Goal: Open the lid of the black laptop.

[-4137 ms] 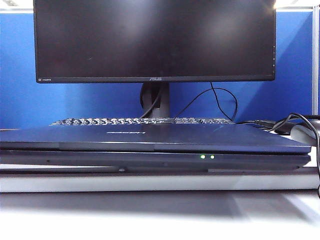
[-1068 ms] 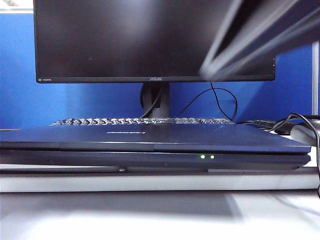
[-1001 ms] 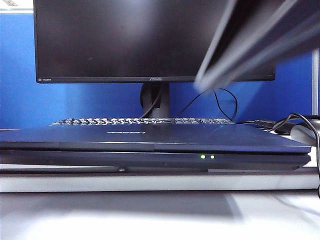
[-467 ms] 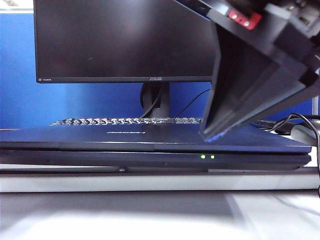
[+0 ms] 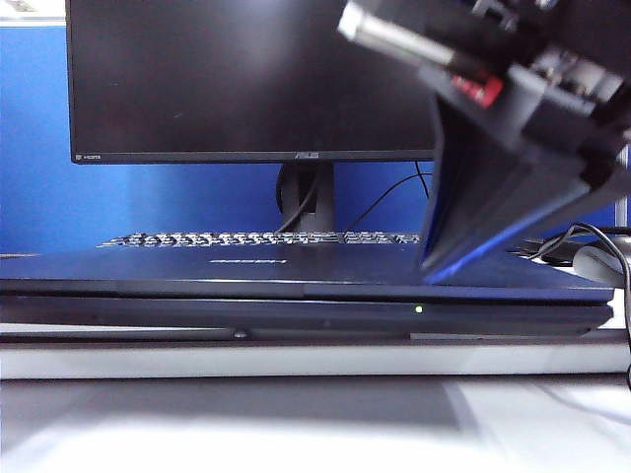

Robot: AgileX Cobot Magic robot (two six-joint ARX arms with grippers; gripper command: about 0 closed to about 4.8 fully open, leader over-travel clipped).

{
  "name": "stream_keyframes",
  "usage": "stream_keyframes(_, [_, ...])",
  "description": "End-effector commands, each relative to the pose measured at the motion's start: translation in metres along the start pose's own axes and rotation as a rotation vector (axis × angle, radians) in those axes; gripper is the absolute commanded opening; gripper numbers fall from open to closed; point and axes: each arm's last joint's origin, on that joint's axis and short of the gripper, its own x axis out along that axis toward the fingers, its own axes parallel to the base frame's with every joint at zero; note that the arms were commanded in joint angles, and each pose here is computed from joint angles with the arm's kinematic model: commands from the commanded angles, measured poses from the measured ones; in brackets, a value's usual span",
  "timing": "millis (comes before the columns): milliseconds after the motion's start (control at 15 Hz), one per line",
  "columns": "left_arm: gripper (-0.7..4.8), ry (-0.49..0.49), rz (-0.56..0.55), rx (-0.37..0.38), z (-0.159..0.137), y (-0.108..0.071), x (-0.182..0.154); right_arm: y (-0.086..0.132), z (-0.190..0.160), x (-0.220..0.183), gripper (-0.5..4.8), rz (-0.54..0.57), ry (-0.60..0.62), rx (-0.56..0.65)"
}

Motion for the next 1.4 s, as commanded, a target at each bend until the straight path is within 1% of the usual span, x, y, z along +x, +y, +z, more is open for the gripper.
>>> stream_keyframes(67, [-0.05,0.002,-0.006,-0.002,0.001,-0.001,0.001,0.005,0.001,0.007,-0.04,0.027,0.017,-0.009])
stream_keyframes(467, [-0.05,0.01,0.019,-0.024,-0.007,0.007,0.011,0.008,0.001,0.016,-0.04,0.019,0.02,-0.024])
stream_keyframes(600, [-0.05,-0.014,0.019,-0.039,-0.008,0.009,0.015,0.008,0.001,0.016,-0.05,0.013,0.016,-0.023])
stream_keyframes(801, [-0.05,-0.056,0.028,-0.039,-0.009,0.011,0.019,0.008,0.001,0.016,-0.05,0.001,0.008,-0.023])
stream_keyframes(1201, [-0.05,-0.089,0.06,-0.033,-0.008,0.012,0.019,0.003,0.004,0.018,-0.04,-0.018,0.005,-0.005])
stream_keyframes(1401, [-0.05,-0.068,0.066,-0.039,-0.013,0.017,0.024,0.001,0.005,0.019,-0.05,-0.025,0.004,-0.001])
